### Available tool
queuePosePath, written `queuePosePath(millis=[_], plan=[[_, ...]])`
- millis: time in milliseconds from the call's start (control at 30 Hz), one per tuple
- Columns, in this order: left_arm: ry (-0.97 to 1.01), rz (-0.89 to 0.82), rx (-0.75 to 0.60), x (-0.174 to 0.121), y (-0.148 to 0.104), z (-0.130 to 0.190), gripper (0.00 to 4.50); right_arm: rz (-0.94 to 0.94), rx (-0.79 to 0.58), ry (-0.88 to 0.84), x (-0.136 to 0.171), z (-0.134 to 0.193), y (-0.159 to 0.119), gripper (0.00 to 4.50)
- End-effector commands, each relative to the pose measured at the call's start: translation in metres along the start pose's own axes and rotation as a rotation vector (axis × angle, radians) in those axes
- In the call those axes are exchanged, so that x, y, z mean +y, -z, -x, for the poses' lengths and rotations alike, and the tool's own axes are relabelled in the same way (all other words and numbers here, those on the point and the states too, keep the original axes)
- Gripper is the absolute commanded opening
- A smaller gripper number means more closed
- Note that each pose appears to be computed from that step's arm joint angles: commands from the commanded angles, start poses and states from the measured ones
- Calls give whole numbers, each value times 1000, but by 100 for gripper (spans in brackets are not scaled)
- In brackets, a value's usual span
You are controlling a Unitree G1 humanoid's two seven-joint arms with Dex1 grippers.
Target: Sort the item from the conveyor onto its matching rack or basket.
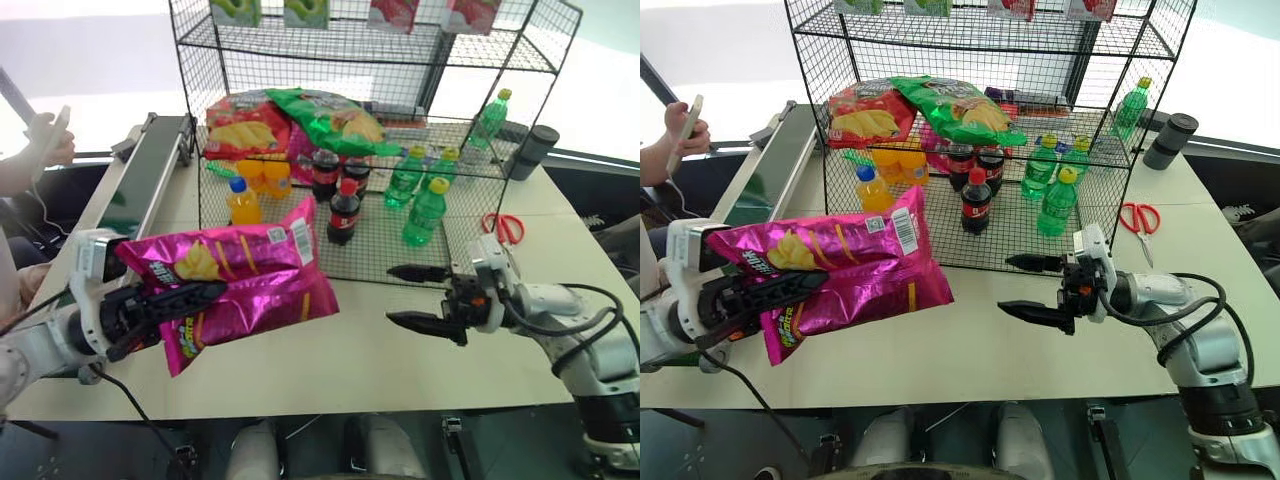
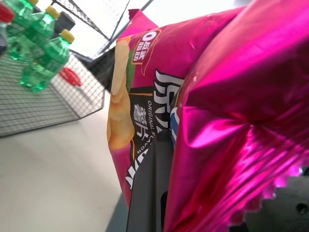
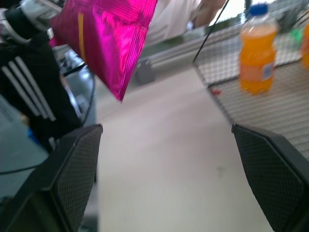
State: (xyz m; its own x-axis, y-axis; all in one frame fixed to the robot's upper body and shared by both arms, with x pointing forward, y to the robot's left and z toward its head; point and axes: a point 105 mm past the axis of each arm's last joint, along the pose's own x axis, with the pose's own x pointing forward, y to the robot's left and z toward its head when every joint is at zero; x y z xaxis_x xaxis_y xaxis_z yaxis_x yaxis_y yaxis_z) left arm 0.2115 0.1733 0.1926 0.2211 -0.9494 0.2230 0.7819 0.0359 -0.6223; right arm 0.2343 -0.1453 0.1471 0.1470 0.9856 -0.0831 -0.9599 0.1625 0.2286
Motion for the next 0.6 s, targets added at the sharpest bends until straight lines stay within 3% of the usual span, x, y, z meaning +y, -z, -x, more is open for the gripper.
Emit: queuePosePath(millis=[33, 167, 367, 600], plan=[[94, 66, 37, -6, 5, -10, 9, -59, -29, -112, 22, -2, -15, 450], [174, 193, 75, -12, 20, -15, 9, -42, -21, -113, 20, -10, -16, 450], [187, 141, 56, -5, 22, -29, 9, -151, -22, -236, 39, -22, -17, 450], [215, 107, 59, 0, 27, -45, 9, -202, 31, -269, 39, -35, -12, 450]])
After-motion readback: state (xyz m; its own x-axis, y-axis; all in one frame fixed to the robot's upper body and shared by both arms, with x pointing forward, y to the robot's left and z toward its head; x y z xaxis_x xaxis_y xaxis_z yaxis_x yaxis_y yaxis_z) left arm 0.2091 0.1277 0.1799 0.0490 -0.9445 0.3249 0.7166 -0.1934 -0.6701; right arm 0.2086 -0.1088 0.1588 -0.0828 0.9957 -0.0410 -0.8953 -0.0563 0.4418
